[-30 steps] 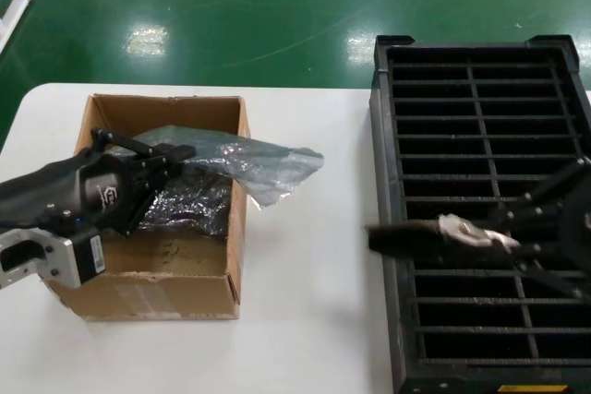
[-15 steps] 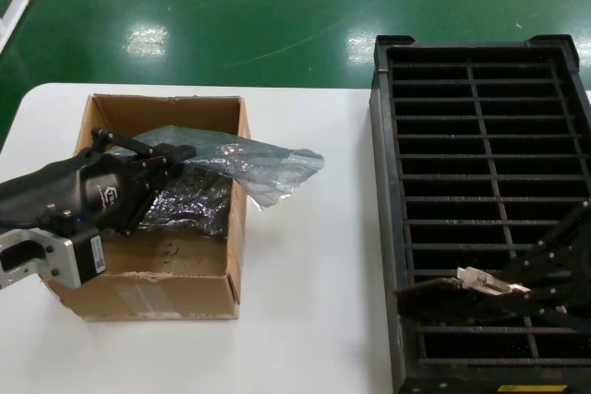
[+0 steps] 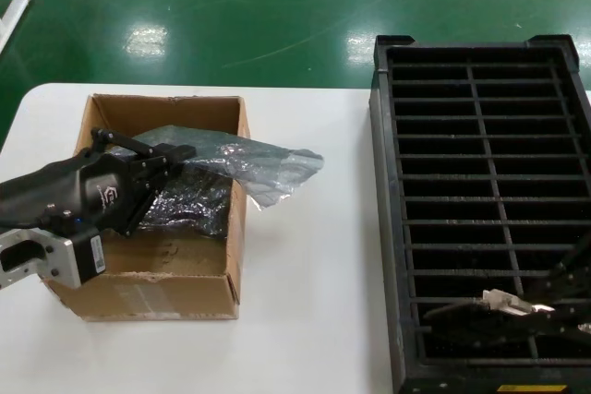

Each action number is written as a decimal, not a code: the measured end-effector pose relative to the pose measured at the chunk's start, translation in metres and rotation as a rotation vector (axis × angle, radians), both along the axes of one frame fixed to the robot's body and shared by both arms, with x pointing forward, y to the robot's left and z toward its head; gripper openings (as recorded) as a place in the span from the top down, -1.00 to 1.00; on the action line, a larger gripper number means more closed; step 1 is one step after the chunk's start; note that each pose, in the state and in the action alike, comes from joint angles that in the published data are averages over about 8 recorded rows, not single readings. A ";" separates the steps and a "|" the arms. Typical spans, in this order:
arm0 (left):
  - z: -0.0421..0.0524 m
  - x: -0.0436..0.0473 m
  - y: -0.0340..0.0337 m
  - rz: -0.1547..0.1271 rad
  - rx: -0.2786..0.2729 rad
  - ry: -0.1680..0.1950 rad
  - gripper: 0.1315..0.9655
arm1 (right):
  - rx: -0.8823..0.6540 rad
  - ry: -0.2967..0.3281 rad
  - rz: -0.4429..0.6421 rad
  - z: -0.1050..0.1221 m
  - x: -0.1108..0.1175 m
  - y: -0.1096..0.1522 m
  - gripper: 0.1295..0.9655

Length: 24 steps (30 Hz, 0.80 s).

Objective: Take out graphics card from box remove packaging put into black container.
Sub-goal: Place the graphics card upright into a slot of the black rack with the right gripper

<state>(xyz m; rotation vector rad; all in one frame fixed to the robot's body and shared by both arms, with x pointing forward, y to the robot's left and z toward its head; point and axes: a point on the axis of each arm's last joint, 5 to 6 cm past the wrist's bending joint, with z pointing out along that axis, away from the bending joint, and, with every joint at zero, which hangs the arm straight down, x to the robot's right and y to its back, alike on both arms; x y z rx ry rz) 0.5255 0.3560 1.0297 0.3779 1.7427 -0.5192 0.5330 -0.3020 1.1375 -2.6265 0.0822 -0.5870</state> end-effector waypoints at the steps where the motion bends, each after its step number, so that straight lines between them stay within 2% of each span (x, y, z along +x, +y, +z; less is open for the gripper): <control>1: 0.0000 0.0000 0.0000 0.000 0.000 0.000 0.98 | -0.004 0.002 0.002 0.000 0.000 0.000 0.86; 11: 0.0000 0.0000 0.0000 0.000 0.000 0.000 0.98 | -0.023 0.015 0.018 -0.004 -0.004 0.000 0.86; 24: 0.0000 0.0000 0.0000 0.000 0.000 0.000 0.98 | -0.048 0.005 0.018 -0.014 0.007 -0.003 0.86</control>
